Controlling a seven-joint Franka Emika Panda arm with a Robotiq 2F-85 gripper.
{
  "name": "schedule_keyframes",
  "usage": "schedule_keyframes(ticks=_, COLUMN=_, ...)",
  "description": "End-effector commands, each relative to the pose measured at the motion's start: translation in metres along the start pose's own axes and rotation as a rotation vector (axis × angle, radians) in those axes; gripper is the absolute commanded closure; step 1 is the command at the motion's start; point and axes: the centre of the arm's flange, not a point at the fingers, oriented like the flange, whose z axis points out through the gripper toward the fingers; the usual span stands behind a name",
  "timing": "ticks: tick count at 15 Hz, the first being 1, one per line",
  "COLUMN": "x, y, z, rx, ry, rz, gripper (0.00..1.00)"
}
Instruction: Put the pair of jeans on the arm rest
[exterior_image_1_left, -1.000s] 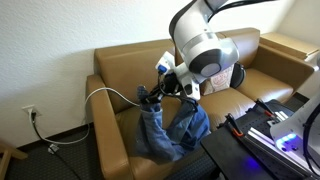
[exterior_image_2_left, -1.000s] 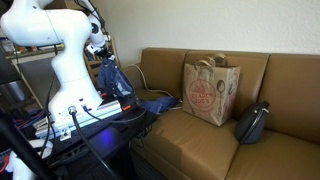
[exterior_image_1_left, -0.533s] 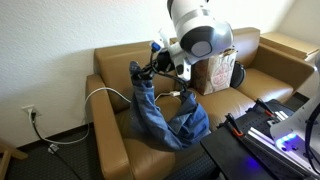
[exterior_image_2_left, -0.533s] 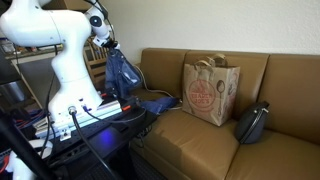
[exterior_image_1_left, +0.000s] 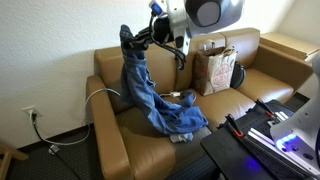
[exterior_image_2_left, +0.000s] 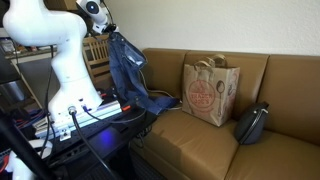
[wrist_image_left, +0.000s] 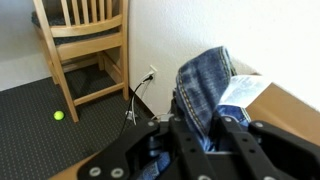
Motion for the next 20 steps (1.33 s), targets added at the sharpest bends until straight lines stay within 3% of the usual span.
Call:
schedule_keyframes(ticks=1, x=0.004, y=0.0, z=0.0, rx=0.0, ry=0.009, rz=0.001, gripper=0.75)
schedule_keyframes(ticks=2, x=0.008, y=0.0, z=0.0, rx=0.002, ry=0.016, rz=0.0, gripper=0.75)
schedule_keyframes(ticks=3, x=0.013, y=-0.002, z=0.009, rx=-0.005, ry=0.033, rz=-0.01, gripper=0.94)
schedule_keyframes(ticks=5, x=0.023, y=0.01, z=0.018, rx=-0.034, ry=0.052, rz=-0.033, gripper=0.94)
schedule_keyframes(ticks=9, x=0.042, y=0.105, z=0.024, rx=-0.225, ry=0.095, rz=-0.196, gripper=0.94)
schedule_keyframes(ticks=12, x=0.078, y=0.197, z=0.021, rx=-0.367, ry=0.146, rz=-0.32, gripper=0.94)
schedule_keyframes(ticks=13, x=0.119, y=0.187, z=0.061, rx=-0.404, ry=0.165, rz=-0.366, gripper=0.94)
schedule_keyframes(ticks=16, x=0.176, y=0.176, z=0.093, rx=-0.515, ry=0.233, rz=-0.514, gripper=0.94)
schedule_keyframes(ticks=18, x=0.224, y=0.153, z=0.12, rx=-0.491, ry=0.25, rz=-0.531, gripper=0.94)
schedule_keyframes(ticks=20, x=0.256, y=0.113, z=0.149, rx=-0.402, ry=0.21, rz=-0.516, gripper=0.94)
